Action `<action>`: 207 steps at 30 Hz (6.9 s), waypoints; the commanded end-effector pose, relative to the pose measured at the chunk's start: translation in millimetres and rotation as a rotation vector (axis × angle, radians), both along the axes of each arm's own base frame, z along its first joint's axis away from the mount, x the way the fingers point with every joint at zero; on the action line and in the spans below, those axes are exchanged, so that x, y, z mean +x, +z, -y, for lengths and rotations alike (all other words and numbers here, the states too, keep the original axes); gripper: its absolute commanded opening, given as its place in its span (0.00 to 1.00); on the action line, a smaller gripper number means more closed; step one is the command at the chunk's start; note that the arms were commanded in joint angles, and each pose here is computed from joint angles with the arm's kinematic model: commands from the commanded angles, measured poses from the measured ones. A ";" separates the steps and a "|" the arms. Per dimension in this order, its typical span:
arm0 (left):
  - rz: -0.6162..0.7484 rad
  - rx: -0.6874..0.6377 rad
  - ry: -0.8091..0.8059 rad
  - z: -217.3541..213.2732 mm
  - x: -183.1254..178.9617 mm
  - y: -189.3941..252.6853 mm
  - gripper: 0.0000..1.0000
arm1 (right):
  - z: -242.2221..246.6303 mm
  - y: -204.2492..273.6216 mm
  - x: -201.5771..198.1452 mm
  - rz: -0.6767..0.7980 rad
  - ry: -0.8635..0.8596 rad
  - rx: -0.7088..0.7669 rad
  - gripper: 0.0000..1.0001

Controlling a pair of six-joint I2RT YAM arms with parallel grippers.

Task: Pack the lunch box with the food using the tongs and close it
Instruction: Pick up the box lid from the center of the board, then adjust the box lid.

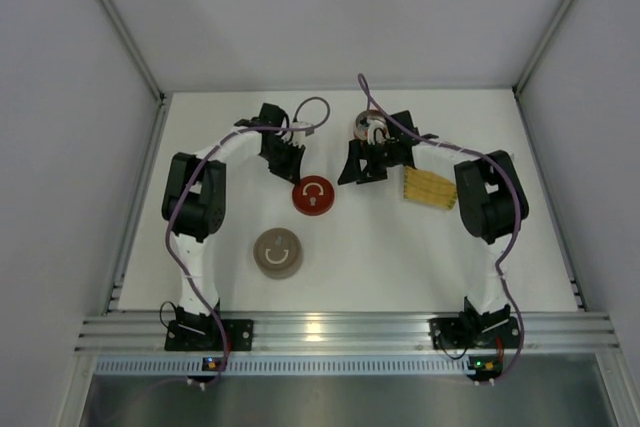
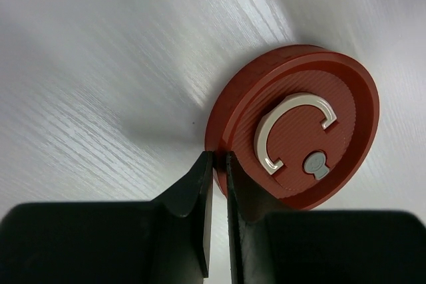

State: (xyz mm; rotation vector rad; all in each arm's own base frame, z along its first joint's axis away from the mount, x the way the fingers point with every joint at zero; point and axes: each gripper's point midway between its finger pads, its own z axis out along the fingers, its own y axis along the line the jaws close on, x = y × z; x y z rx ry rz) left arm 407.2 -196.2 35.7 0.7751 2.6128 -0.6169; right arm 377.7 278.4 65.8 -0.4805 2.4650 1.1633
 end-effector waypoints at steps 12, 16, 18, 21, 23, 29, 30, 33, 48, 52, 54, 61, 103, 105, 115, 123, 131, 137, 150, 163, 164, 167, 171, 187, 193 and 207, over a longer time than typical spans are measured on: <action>0.166 -0.098 -0.064 21.8 -7.8 50.8 0.00 | -43.2 -0.8 9.9 -0.033 0.085 0.136 0.84; 0.185 -0.101 -0.087 24.4 -12.6 53.7 0.00 | -50.4 -9.6 5.5 -0.067 0.118 0.161 0.81; 0.184 -0.107 -0.090 25.2 -15.4 53.4 0.00 | -53.8 -13.9 1.8 -0.099 0.134 0.186 0.79; 0.194 -0.123 -0.099 27.2 -18.1 57.3 0.00 | -60.3 -16.8 -4.7 -0.133 0.164 0.215 0.75; 0.199 -0.132 -0.099 28.1 -18.9 60.1 0.00 | -62.7 -17.1 -8.6 -0.155 0.180 0.239 0.73; 0.230 -0.147 -0.099 29.3 -19.7 70.0 0.00 | -67.3 -12.8 -20.5 -0.230 0.214 0.331 0.62; 0.236 -0.148 -0.098 28.6 -19.5 71.4 0.00 | -67.7 -11.5 -26.1 -0.246 0.231 0.354 0.61; 0.246 -0.159 -0.103 29.9 -21.7 74.5 0.00 | -69.0 -5.5 -30.1 -0.265 0.240 0.397 0.55; 0.293 -0.165 -0.093 26.4 -24.0 84.6 0.00 | -56.0 37.9 -45.2 -0.275 0.278 0.508 0.10; 0.266 -0.209 -0.142 33.5 -31.5 90.0 0.03 | -53.4 45.7 -50.4 -0.246 0.280 0.507 0.00; 0.230 -0.236 -0.199 36.1 -46.8 97.9 0.19 | -52.0 52.6 -53.0 -0.223 0.293 0.508 0.00; 0.259 -0.438 -0.448 45.7 -114.9 178.2 0.98 | -34.5 74.0 -63.8 -0.074 0.344 0.358 0.00; 1.523 0.012 -1.046 79.1 -179.1 250.8 0.96 | -17.2 250.1 -97.2 1.057 0.275 -0.205 0.00; 1.538 0.000 -1.043 86.7 -177.2 253.4 0.96 | -23.2 254.2 -102.6 1.035 0.291 -0.163 0.00; 1.645 0.054 -0.988 89.6 -165.6 264.2 0.95 | -29.1 254.0 -112.7 1.016 0.312 -0.128 0.00; 1.600 0.094 -1.029 90.9 -160.1 247.3 0.95 | -28.8 256.5 -123.4 1.017 0.338 -0.108 0.00; 1.566 0.117 -1.030 91.7 -154.2 242.8 0.92 | -26.4 257.3 -135.3 1.010 0.369 -0.090 0.00; 1.564 0.147 -1.023 88.8 -150.6 242.2 0.91 | -22.4 249.5 -139.3 1.007 0.383 -0.108 0.00; 1.472 0.117 -1.105 88.9 -162.1 228.8 0.76 | -15.3 252.6 -137.3 1.038 0.371 -0.138 0.00; 1.494 0.051 -0.968 83.7 -169.3 262.0 0.67 | -18.7 260.4 -124.5 1.039 0.309 -0.136 0.00; 1.505 0.063 -0.949 82.9 -166.0 263.4 0.69 | -18.6 260.0 -123.5 1.032 0.307 -0.132 0.00; 1.539 0.093 -0.919 80.3 -160.3 266.5 0.74 | -21.7 265.4 -124.5 1.007 0.304 -0.092 0.00; 1.540 0.102 -0.916 81.6 -157.1 266.1 0.75 | -27.6 269.6 -130.1 0.966 0.322 -0.027 0.00; 1.516 0.039 -0.886 84.0 -162.4 268.3 0.74 | -19.7 279.9 -125.3 0.896 0.247 0.045 0.00; 1.484 -0.037 -0.877 81.7 -176.7 275.7 0.74 | -12.3 280.6 -110.6 0.813 0.170 0.104 0.00; 1.296 -0.227 -0.700 94.2 -158.5 298.5 0.66 | 0.8 295.0 -113.5 0.677 0.168 0.335 0.00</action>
